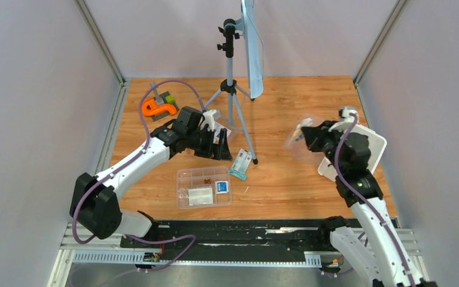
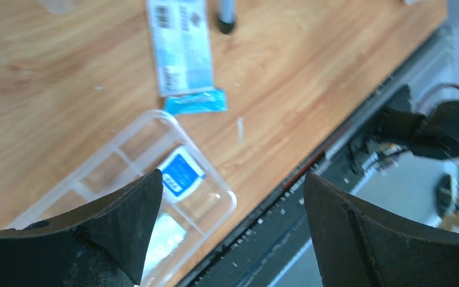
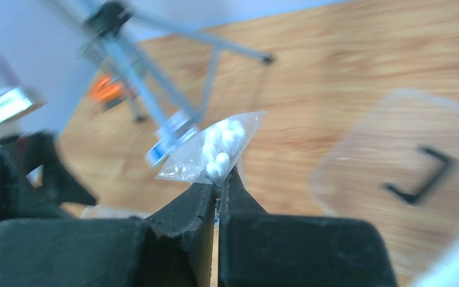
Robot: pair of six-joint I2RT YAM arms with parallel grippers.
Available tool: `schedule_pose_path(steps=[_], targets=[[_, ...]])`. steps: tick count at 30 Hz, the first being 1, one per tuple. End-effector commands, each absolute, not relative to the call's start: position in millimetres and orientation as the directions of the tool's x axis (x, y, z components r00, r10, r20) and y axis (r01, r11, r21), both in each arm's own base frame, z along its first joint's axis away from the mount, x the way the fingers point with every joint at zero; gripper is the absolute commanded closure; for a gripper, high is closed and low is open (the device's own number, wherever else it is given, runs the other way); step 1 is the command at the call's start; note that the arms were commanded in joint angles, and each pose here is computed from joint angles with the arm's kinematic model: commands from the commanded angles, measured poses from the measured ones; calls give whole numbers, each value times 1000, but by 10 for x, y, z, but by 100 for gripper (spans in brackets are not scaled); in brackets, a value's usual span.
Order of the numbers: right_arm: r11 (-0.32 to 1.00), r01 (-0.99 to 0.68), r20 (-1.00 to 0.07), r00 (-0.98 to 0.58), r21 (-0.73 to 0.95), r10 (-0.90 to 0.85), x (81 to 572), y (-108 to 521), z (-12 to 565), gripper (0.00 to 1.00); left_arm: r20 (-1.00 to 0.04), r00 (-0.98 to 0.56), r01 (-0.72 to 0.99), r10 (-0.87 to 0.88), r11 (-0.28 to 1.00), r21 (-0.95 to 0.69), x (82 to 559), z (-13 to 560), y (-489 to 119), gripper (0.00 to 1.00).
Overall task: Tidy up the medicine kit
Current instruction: Place the medical item at the medicine box.
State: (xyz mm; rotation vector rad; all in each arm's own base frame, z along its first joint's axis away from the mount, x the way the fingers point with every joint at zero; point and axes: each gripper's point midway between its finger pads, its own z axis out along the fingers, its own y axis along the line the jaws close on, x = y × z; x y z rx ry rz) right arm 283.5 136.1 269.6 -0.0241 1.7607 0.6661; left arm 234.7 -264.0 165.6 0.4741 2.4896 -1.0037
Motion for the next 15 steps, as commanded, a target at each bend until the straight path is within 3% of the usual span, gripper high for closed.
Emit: schedule_pose_path(steps=[1, 7, 15], targets=[[954, -56, -920, -286, 296, 269, 2817, 502, 2587, 100, -535, -841, 338, 79, 849, -405, 2782, 1414, -2300, 7], [926, 275, -919, -226, 260, 324, 2844, -370, 2514, 100, -530, -848, 142, 17, 970, -197, 3247, 1009, -1993, 10], [855, 465, -918, -191, 228, 348, 2803, -921, 2459, 100, -553, -831, 126, 61, 989, -80, 3579, 683, -1947, 13]])
